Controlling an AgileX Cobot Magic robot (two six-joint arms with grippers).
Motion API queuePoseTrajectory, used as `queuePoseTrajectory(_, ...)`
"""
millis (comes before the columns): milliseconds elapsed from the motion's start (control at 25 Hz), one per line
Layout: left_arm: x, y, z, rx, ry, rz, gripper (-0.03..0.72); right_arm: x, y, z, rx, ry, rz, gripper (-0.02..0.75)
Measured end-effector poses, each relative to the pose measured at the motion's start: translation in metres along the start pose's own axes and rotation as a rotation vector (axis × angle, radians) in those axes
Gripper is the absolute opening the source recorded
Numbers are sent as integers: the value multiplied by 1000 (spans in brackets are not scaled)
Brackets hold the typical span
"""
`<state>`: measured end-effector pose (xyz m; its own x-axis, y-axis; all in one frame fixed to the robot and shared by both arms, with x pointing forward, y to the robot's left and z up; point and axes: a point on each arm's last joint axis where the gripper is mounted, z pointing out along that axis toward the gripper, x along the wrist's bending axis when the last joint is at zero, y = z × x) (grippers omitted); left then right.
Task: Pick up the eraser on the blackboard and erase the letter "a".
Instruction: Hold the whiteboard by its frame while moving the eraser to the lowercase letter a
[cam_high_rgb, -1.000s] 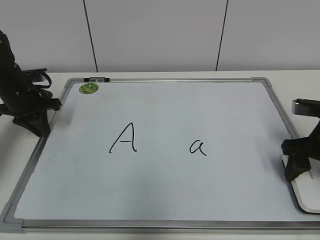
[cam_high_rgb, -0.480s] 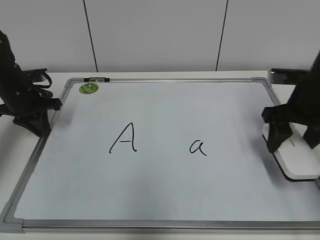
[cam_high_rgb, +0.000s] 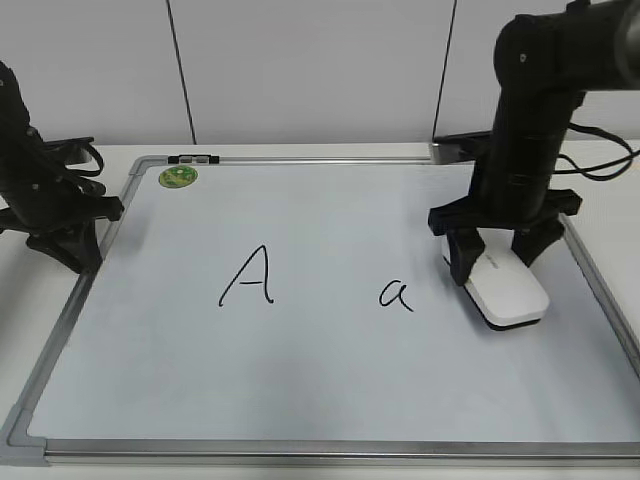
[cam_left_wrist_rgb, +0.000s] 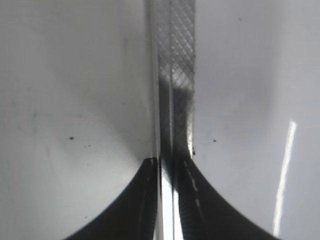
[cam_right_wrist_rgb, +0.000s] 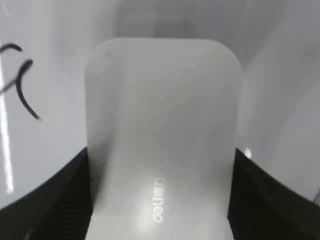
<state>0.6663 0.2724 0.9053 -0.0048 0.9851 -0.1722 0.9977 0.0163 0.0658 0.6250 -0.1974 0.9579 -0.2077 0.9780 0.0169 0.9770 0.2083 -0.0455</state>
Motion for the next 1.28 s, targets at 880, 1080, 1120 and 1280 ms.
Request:
queuePoseTrajectory(880,0,0,1,4,-1,-1,108,49,51,33,-1,18,-83,522)
queuePoseTrajectory(1080,0,0,1,4,-1,-1,108,80,48,35,-5,16,-151,522)
queuePoseTrajectory(1120,0,0,1,4,-1,-1,108,89,46,36,-5,15,-172,522)
queuePoseTrajectory(1280,0,0,1,4,-1,-1,108,115,41,39,-1,23,-227,522)
